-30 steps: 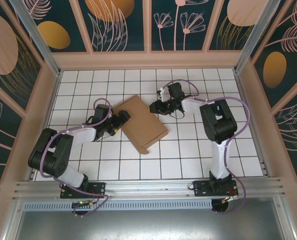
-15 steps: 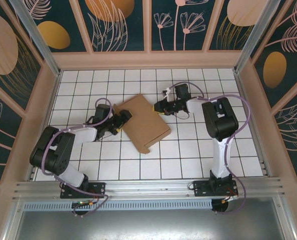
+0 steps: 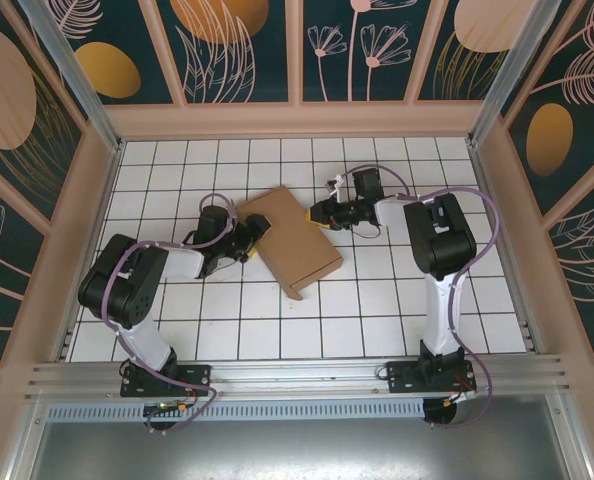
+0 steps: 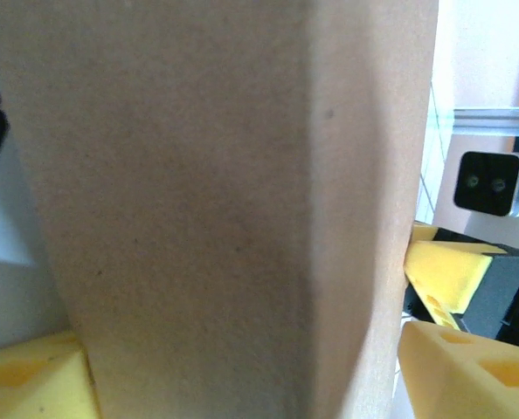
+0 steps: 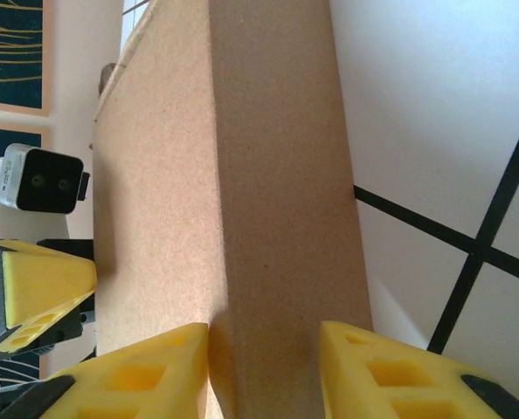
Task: Fold the paper box
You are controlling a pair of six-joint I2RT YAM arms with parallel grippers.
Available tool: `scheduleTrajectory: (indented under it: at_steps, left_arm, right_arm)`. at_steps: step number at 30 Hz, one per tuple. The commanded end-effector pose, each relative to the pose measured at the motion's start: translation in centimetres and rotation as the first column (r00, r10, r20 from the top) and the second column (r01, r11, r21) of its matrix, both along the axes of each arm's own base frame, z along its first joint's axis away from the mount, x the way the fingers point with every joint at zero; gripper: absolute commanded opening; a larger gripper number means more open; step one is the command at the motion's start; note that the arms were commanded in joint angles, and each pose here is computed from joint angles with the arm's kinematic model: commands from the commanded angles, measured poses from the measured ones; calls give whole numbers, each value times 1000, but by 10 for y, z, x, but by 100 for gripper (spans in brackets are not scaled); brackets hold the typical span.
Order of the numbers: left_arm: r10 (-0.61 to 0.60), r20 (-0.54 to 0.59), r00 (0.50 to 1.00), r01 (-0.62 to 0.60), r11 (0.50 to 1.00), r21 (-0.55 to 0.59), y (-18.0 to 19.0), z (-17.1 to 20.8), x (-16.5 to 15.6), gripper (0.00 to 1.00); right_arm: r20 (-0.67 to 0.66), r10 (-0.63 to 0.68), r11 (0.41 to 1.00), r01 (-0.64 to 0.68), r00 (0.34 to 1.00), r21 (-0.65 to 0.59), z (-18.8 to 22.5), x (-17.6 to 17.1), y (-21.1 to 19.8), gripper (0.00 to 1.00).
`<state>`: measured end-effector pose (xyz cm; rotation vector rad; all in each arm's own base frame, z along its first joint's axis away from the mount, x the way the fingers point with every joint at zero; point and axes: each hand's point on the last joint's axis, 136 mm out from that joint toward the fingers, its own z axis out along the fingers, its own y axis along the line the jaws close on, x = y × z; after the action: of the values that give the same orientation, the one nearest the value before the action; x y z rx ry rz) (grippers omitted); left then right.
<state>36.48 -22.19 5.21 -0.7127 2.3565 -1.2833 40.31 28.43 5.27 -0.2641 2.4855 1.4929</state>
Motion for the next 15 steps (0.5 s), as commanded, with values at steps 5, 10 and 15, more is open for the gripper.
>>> scheduleTrajectory:
  at_steps: [5,10,15]
  left_arm:
    - [-73,185,980,94,990,-108,-33,56,8,69]
    - [-66,188,980,92,986,-135,-38,60,11,66]
    - [-60,207,977,95,982,-163,-44,70,14,72]
  right_arm:
    - [-166,-67,990,45,984,-134,-58,-21,-19,37]
    - [-177,-58,993,39,983,-108,-56,-22,-12,40]
    - [-188,-43,995,25,981,-100,-57,-26,-6,42]
